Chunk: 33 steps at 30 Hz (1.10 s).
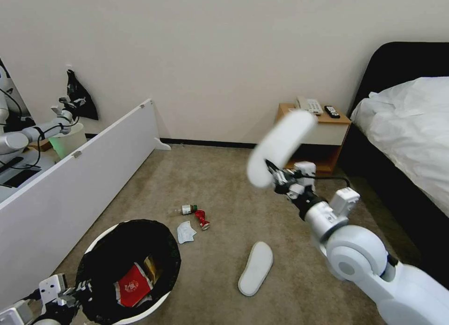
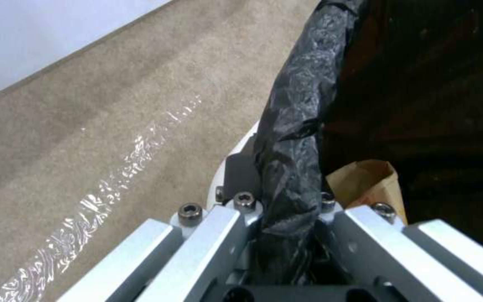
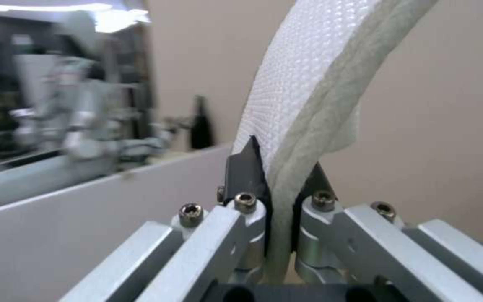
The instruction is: Pick up the trash bin and place the garbage on the floor into it.
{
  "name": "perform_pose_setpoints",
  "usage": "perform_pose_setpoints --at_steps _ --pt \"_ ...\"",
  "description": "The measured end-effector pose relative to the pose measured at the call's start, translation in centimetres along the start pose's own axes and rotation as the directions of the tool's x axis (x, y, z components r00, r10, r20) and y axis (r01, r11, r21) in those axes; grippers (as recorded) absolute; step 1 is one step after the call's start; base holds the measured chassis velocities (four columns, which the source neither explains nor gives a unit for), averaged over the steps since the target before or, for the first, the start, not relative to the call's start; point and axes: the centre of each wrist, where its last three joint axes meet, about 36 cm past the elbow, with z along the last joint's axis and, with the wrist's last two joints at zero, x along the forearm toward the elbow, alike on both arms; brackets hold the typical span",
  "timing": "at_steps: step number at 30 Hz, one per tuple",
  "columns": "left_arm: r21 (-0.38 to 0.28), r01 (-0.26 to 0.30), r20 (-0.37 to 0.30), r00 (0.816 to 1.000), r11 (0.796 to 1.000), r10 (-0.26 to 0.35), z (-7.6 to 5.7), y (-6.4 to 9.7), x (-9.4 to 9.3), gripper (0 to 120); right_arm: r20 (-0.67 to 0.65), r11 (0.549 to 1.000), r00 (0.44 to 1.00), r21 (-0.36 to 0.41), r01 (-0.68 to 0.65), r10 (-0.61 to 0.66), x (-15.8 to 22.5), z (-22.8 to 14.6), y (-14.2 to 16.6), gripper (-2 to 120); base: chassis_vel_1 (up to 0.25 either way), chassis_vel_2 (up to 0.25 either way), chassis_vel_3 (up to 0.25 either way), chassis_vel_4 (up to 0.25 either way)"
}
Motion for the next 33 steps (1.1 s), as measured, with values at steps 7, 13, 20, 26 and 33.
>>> perform_pose_setpoints --at_steps 7,13,20,26,33 --pt "-0.004 -0.018 -0.008 1.0 1.0 0.018 -0.1 -0.2 0.1 2 0.06 0.985 0.983 0.03 0.171 -0.173 -3.0 -0.5 3.2 2 0.0 0.0 0.0 0.0" --pt "-0.023 -0.026 -0.021 0.999 0.999 0.026 -0.1 -0.3 0.1 2 0.116 0.935 0.933 0.144 0.324 -0.341 -6.9 -0.7 6.0 2 0.0 0.0 0.0 0.0" --pt "-0.031 -0.035 -0.022 0.999 0.999 0.034 -0.3 -0.2 0.1 2 0.087 0.895 0.903 0.202 0.397 -0.42 -8.4 1.0 7.6 2 0.0 0.0 0.0 0.0" --pt "-0.02 -0.04 -0.018 0.999 0.999 0.04 -0.5 -0.1 -0.3 2 0.023 0.841 0.875 0.291 0.457 -0.484 -8.8 4.8 8.4 2 0.0 0.0 0.0 0.0" --pt "-0.008 -0.039 -0.012 0.999 0.999 0.039 -0.9 0.2 -0.7 2 -0.041 0.793 0.848 0.333 0.511 -0.529 -8.4 8.3 9.1 2 0.0 0.0 0.0 0.0"
